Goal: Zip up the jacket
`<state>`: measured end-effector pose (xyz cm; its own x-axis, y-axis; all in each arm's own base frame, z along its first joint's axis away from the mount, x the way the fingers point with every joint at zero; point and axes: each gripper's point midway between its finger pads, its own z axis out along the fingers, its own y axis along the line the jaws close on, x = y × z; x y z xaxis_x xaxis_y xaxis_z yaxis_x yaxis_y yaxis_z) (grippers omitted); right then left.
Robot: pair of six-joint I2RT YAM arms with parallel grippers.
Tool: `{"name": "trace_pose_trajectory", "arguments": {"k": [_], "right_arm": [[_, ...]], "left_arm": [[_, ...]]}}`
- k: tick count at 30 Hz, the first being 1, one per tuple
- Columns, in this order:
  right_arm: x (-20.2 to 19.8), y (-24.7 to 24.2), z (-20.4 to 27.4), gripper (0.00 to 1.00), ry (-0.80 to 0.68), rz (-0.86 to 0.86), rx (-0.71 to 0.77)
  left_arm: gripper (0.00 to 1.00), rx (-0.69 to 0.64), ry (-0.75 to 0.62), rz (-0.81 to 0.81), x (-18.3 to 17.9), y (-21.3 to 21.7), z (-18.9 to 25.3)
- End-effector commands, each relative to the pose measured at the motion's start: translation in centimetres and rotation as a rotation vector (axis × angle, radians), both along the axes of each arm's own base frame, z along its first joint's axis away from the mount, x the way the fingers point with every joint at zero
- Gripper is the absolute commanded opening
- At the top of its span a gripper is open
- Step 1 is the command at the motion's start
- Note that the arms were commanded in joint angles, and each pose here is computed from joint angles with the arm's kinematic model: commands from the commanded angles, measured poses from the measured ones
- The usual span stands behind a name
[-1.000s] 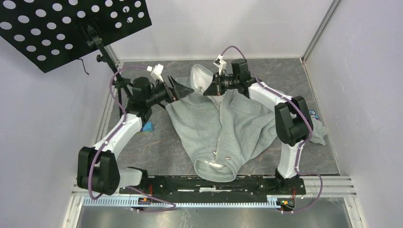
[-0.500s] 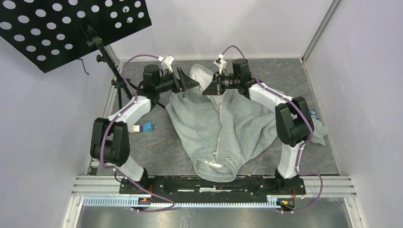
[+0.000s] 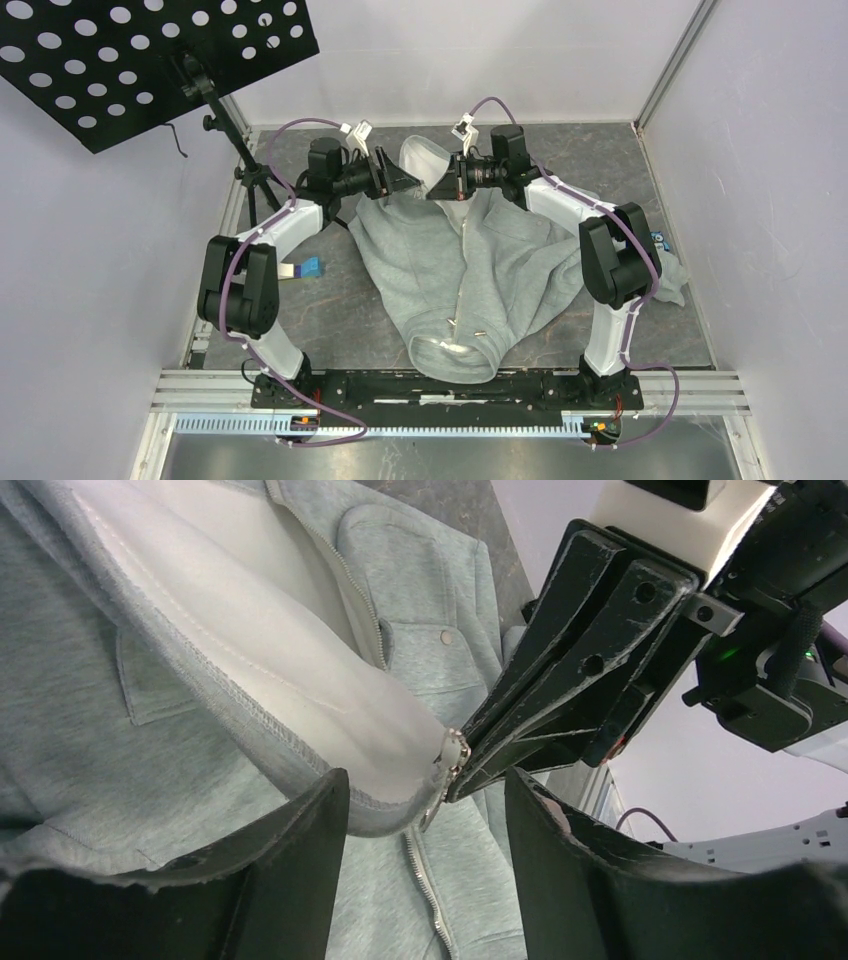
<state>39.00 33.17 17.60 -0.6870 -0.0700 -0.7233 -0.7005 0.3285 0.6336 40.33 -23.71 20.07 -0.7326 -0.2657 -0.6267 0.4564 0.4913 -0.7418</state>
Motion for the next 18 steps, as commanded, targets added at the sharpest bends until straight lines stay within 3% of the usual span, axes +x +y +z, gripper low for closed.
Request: {"name": "trace_pose_trajectory", "arguments": {"k": [1,12,18], "right_arm": [[-0.3,0.1,2.6,0.0,-0.048,0.022,0.055],[0.0,-0.2,2.4,0.0,-0.03,0.008,0.069],[-0.1,-0.2,2.5,0.0,-0.028,0.007,0.077]], "left_arm": [[0.64,0.023,-0.054,-0.043,0.0,-0.7,0.2],[0.69,0.096,-0.04,-0.042,-0.3,-0.9,-1.1],[0.46,0.123,-0.016,-0.007,0.5,-0.6,-1.8]]}}
